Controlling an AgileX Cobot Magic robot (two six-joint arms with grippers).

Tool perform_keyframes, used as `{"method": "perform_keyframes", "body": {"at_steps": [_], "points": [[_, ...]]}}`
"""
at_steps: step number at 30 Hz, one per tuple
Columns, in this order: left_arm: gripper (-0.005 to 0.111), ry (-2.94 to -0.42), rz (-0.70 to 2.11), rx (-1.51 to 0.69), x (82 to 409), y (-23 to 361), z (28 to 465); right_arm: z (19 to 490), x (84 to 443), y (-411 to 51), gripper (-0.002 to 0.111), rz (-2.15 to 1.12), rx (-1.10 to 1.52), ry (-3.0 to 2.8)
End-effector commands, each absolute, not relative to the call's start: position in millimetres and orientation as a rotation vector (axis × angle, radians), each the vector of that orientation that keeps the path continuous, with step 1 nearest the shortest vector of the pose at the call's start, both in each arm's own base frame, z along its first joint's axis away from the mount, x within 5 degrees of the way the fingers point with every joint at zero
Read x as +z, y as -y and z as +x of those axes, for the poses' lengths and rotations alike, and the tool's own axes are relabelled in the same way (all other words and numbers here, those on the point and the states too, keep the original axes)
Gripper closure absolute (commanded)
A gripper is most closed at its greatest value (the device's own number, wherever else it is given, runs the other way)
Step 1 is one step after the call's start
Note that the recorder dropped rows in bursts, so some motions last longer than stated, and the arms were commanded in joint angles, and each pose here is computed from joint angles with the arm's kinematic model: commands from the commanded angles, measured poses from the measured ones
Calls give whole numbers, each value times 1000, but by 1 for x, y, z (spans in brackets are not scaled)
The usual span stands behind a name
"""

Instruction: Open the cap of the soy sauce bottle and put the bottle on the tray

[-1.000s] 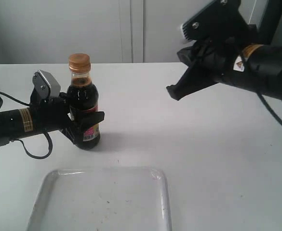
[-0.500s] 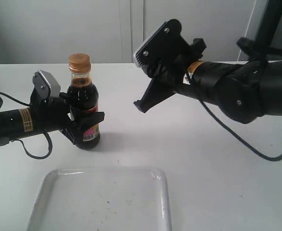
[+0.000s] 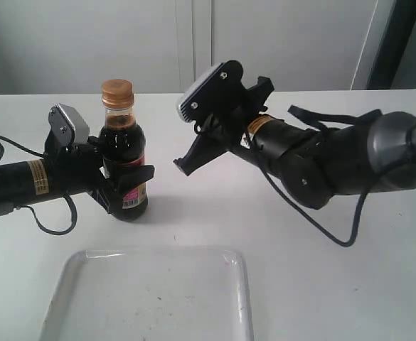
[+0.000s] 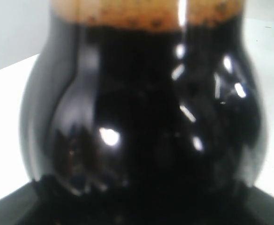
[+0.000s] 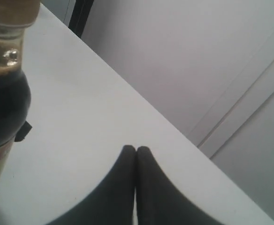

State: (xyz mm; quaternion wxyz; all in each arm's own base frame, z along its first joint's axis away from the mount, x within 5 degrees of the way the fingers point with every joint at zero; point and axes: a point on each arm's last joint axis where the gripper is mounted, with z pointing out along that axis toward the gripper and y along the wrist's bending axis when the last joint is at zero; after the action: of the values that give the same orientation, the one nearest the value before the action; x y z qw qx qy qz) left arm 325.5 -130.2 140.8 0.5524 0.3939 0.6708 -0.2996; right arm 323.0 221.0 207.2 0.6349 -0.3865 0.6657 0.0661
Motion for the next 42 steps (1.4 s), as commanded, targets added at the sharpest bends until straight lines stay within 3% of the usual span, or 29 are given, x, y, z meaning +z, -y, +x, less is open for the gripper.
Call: {"method": "perform_keyframes", "body": {"at_steps": [1, 12, 27, 42], "points": [[107, -1597, 970, -711, 138, 132, 323, 322, 203, -231, 108, -936, 86, -1395], [107, -1595, 974, -711, 138, 132, 323, 325, 201, -235, 108, -988, -20, -1334], [107, -1595, 976, -711, 138, 132, 323, 333, 228, -275, 108, -1144, -111, -1255], [107, -1595, 976, -711, 138, 132, 323, 325, 249, -282, 108, -1212, -184, -1177]]}}
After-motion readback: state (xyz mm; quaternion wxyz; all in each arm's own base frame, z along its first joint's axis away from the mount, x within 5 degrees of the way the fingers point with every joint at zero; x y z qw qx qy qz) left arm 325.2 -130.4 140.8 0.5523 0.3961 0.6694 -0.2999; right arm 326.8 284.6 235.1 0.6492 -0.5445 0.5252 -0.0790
